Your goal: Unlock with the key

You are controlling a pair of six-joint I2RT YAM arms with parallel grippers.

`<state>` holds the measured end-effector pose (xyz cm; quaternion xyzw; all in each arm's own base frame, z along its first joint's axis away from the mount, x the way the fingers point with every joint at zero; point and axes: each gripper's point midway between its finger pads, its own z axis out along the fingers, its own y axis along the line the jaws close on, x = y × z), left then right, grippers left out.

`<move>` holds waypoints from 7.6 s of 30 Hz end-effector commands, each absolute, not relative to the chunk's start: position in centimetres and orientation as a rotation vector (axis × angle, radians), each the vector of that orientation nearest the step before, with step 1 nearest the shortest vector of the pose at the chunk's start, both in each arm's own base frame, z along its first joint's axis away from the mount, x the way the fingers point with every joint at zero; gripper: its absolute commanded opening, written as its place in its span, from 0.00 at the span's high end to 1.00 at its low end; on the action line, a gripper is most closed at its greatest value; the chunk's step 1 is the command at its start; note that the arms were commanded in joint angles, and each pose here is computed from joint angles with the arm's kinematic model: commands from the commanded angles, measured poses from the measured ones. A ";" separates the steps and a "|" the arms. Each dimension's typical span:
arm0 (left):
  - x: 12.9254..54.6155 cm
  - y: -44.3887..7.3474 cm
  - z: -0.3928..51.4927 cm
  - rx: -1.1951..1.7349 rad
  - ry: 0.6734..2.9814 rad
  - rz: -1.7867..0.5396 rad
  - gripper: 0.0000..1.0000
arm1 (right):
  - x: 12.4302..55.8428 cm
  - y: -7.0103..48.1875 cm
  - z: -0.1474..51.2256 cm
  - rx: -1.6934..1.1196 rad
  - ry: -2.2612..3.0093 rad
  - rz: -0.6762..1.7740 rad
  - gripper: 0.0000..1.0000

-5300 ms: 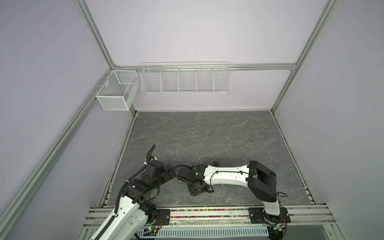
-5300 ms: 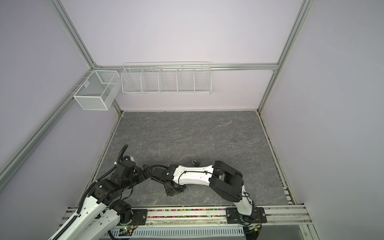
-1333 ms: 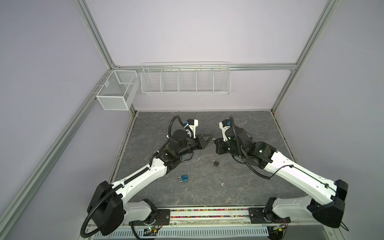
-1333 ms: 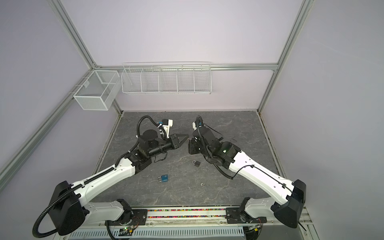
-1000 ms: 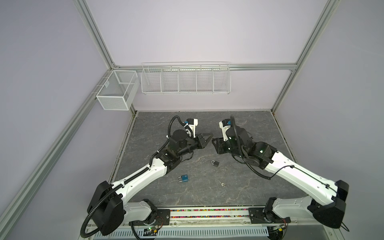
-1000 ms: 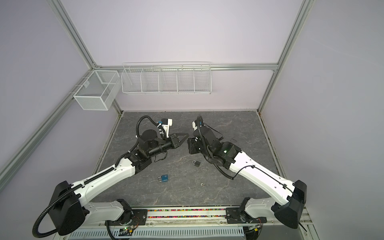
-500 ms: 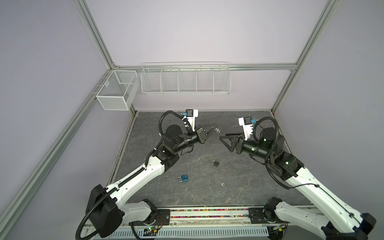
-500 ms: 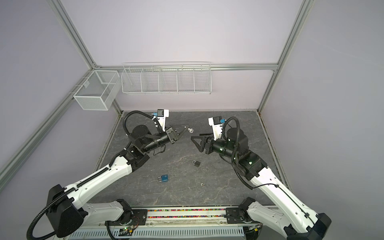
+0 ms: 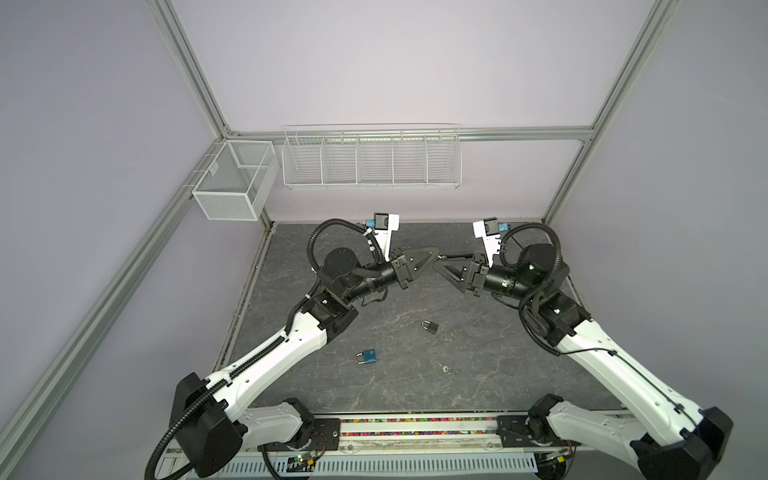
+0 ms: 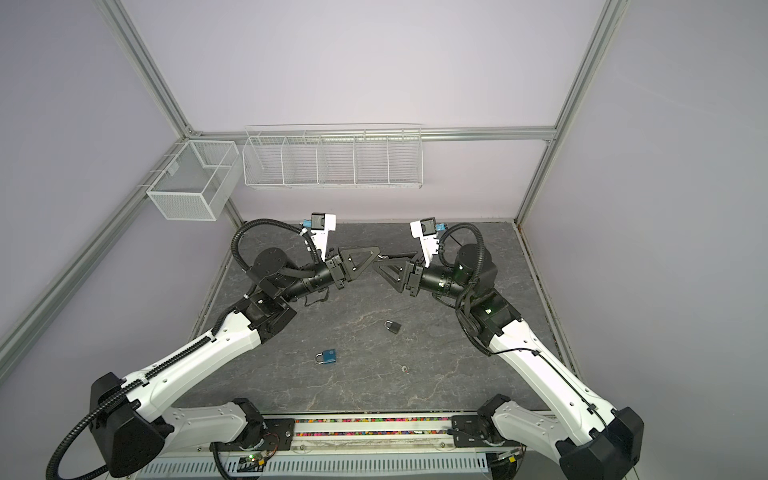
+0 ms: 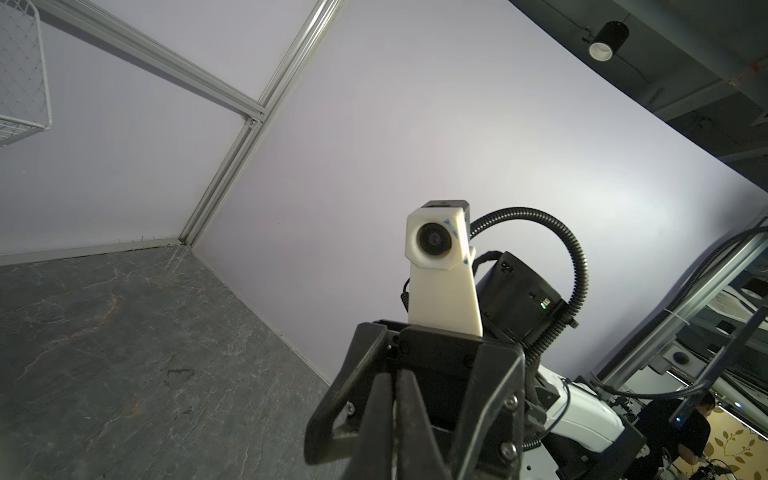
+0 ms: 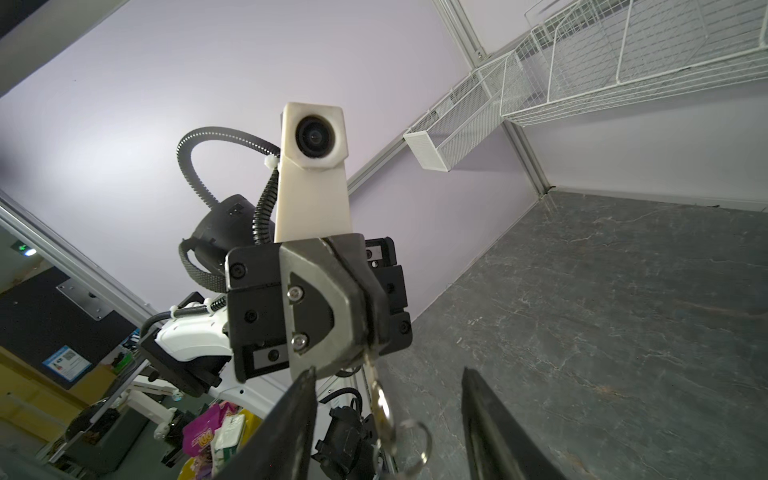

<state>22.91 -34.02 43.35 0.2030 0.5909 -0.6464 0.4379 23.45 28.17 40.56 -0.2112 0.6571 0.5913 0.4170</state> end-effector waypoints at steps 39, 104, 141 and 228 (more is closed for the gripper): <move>23.2 -33.0 44.8 0.464 1.438 -1.539 1.00 | 23.4 26.4 41.2 -0.500 1.612 1.458 0.82; 22.1 -19.3 19.1 -0.630 2.455 -0.817 0.41 | 25.4 27.1 24.9 -0.462 2.177 1.037 0.93; 19.5 -18.4 3.7 -1.071 2.691 -0.271 0.35 | 24.7 28.5 19.1 -0.436 2.252 1.056 0.94; 29.4 -22.2 24.3 -0.773 2.161 -0.993 0.89 | 23.1 29.6 25.3 -0.456 2.060 0.926 0.93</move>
